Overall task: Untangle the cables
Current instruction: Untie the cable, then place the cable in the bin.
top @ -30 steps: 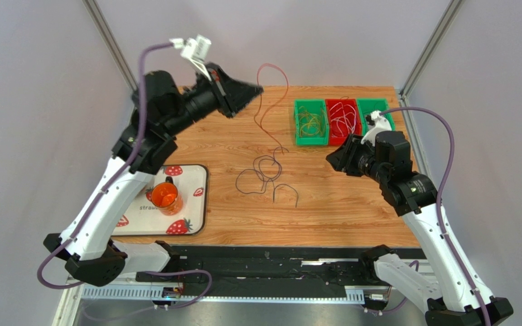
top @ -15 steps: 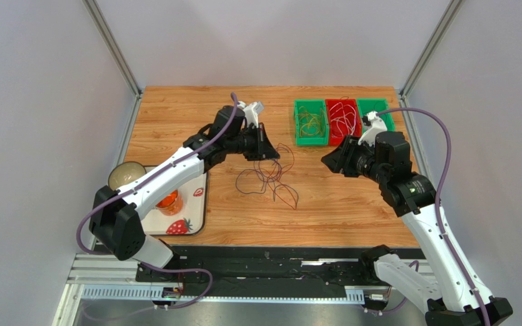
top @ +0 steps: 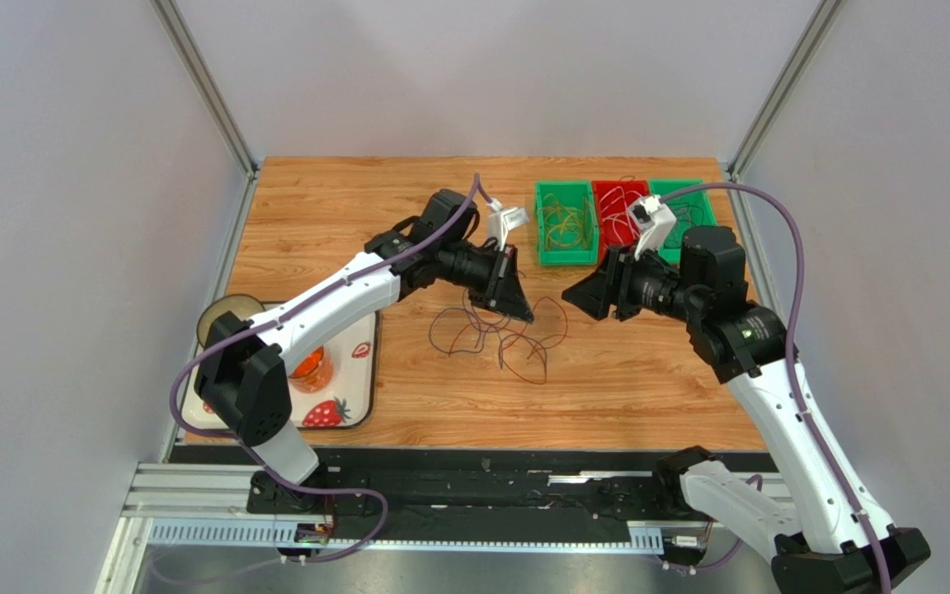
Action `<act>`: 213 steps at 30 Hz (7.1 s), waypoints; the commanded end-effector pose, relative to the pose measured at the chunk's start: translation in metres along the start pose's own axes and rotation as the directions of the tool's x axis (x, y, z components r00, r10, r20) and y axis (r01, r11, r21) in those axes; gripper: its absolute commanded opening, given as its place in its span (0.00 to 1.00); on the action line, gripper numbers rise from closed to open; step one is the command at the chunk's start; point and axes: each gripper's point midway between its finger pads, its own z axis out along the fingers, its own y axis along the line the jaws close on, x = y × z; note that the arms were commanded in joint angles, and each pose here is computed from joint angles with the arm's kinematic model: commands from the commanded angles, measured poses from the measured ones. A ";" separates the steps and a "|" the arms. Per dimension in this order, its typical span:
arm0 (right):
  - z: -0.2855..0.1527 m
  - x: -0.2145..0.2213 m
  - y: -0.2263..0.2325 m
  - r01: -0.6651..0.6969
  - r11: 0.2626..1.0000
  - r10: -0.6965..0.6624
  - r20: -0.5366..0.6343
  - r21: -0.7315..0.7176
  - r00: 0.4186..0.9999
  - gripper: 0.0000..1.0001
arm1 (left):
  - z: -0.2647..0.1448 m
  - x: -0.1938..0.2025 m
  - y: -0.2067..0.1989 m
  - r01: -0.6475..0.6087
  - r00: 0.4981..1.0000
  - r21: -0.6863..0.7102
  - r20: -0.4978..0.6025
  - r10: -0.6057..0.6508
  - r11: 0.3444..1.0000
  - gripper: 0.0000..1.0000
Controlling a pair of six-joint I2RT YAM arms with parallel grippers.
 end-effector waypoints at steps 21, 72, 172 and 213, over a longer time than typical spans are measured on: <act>-0.031 -0.015 0.096 0.215 0.824 -0.224 0.047 -0.524 0.973 0.56 | -0.063 0.051 -0.103 -0.223 0.942 0.458 -0.126 0.312 0.860 0.00; -0.008 0.046 0.116 0.096 0.716 -0.315 -0.198 -0.691 0.928 0.00 | -0.077 0.046 -0.113 -0.294 0.925 0.420 -0.102 0.367 0.858 0.00; -0.067 -0.394 -0.077 -0.089 0.768 -0.491 0.673 0.634 0.553 0.00 | -0.291 0.116 0.057 0.328 0.756 -0.747 0.575 0.314 0.578 0.78; -0.034 -0.398 -0.158 0.025 0.859 -0.450 0.729 0.512 0.516 0.00 | -0.289 0.115 0.063 0.334 0.772 -0.761 0.560 0.302 0.556 0.77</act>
